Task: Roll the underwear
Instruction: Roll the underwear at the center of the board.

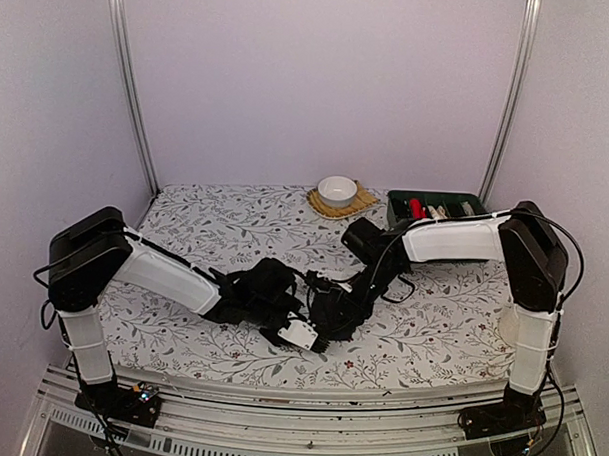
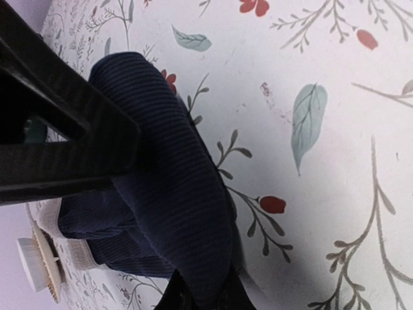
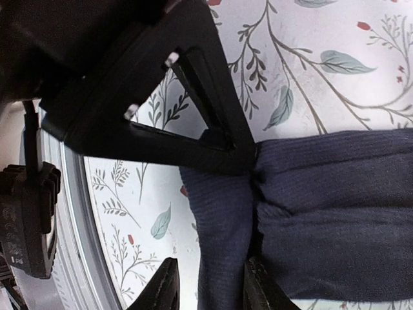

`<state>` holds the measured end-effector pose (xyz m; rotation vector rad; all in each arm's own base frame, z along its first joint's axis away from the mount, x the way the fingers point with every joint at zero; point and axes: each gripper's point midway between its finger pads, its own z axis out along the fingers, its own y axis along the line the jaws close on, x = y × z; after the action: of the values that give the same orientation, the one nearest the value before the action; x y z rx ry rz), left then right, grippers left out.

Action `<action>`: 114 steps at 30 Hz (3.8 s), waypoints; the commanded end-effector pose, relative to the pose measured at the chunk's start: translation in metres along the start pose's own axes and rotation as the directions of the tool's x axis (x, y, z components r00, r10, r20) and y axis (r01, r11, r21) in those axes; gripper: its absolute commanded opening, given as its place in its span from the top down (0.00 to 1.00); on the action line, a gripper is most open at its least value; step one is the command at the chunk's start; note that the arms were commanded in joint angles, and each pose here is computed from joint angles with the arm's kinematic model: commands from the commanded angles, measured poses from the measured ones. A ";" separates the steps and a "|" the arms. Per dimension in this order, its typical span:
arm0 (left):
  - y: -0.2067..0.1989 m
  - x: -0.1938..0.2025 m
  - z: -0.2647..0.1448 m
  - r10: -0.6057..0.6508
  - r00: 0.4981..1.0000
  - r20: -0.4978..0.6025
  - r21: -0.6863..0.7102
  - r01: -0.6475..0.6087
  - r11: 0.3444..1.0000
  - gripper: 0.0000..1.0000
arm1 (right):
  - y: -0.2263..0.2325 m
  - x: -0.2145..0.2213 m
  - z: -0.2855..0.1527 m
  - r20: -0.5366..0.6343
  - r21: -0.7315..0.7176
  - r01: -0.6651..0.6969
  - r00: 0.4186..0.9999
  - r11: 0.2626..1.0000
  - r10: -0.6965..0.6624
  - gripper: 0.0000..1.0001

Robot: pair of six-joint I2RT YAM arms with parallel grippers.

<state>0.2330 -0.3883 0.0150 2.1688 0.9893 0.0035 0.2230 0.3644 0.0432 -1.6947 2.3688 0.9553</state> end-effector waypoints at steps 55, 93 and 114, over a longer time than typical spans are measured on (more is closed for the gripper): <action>-0.034 0.033 0.016 -0.686 0.664 -0.297 0.726 0.624 0.290 1.00 | -0.030 0.022 0.016 -0.362 0.782 0.500 0.850 0.372 -0.382 0.73; 0.013 0.039 -0.108 -0.082 0.974 0.209 -0.160 0.117 0.980 0.14 | -0.012 -0.013 0.029 -0.103 0.079 0.033 0.994 0.996 -0.025 0.96; 0.000 0.018 -0.036 0.081 0.996 0.049 -0.147 -0.073 0.986 0.43 | 0.011 -0.015 0.038 -0.073 -0.200 -0.019 0.997 0.980 0.004 0.95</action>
<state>0.2378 -0.3416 0.0332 2.0750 0.8796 0.0322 0.2192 0.4020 0.0323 -1.7964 2.3632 1.1351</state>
